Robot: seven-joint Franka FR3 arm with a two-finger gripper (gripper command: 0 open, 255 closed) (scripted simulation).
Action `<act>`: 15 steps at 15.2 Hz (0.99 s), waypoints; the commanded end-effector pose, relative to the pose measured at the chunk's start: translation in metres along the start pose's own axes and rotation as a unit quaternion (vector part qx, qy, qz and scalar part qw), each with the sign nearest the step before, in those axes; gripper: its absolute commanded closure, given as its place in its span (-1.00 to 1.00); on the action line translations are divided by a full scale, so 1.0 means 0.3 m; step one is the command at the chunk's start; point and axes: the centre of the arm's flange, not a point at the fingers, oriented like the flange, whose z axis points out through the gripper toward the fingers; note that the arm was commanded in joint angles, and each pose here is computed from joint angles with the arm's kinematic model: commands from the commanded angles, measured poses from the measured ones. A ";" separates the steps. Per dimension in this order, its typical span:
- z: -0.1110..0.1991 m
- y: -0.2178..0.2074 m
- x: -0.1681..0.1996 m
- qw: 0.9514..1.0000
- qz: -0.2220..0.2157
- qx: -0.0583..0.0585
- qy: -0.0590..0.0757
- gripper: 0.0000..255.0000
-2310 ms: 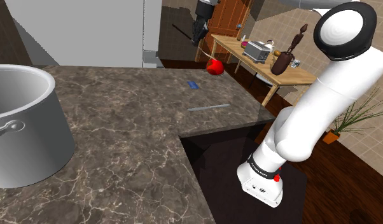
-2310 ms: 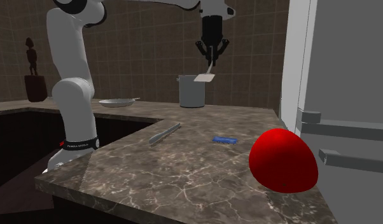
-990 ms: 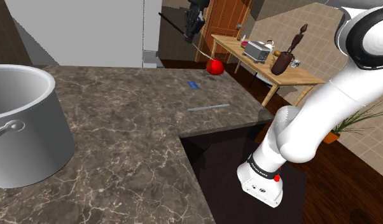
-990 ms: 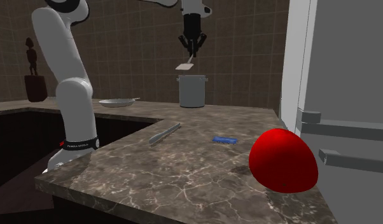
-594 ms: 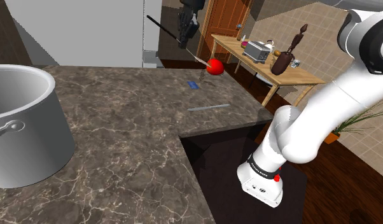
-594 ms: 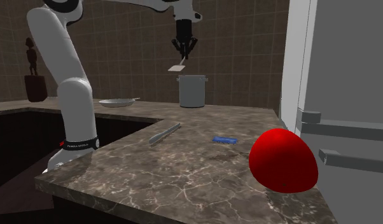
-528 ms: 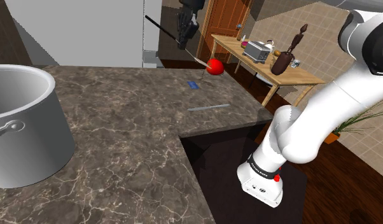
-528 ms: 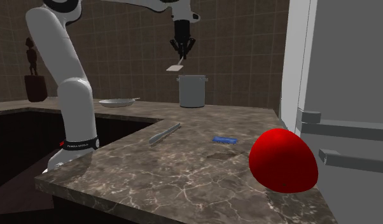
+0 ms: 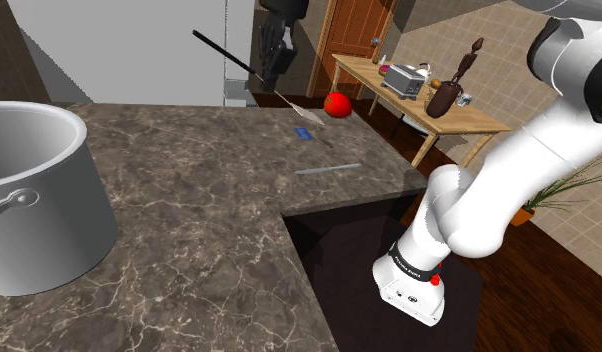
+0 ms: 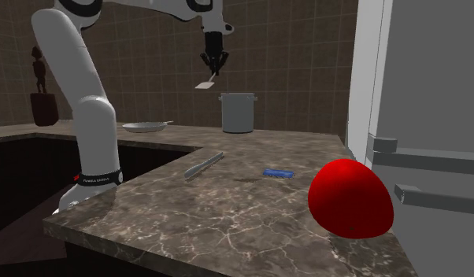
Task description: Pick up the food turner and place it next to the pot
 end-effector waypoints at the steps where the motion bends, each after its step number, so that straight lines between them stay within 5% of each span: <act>1: 0.004 -0.067 0.061 1.000 0.001 0.000 0.000 1.00; 15: 0.028 -0.550 0.442 1.000 0.001 0.000 0.000 1.00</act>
